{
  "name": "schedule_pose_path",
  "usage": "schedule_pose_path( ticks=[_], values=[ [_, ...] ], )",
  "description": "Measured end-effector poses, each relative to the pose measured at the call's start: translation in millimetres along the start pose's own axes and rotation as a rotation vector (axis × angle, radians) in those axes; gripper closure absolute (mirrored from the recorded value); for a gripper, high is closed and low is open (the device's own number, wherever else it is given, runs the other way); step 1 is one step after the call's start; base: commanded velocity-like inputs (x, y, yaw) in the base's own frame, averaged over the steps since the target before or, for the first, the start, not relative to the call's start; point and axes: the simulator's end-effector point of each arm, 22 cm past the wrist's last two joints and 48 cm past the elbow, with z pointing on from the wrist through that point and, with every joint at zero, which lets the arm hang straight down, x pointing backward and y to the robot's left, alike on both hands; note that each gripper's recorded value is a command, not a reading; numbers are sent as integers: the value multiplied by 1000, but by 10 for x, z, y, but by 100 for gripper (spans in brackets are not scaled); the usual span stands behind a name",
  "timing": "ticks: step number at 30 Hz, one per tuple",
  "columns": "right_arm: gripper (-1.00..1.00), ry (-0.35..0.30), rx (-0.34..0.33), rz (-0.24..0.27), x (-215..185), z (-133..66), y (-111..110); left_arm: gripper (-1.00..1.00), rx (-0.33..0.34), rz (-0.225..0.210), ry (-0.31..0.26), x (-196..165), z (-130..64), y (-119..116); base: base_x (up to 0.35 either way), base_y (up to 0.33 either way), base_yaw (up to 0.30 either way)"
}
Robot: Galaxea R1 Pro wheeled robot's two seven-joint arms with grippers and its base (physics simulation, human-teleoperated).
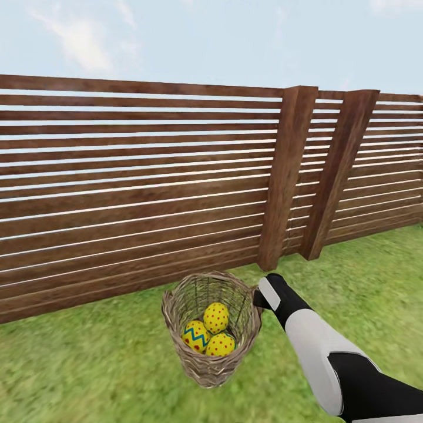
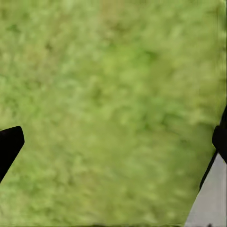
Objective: Take the three Easter eggs out of the wicker basket on the lawn in the garden, then place them on the lawn next to a single tree (choose any tree) so that all three eggs are next to the same tree and none are left in the basket.
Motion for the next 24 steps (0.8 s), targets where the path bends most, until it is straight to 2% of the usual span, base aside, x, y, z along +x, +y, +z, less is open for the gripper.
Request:
schedule_pose_path(
  ticks=[4, 6, 24],
  values=[
    [100, 0, -1, 3, 0, 0, 2, -100, 57, -26, 23, 155, -91, -469, 0, 0, -272],
    [100, 1, 0, 2, 2, 1, -2, -100, 69, -33, 29, 188, -116, -577, 0, 0, -272],
    [100, 3, 2, -2, 13, 4, 0, -100, 79, -37, 33, 214, -135, -653, 0, 0, -257]
  ],
)
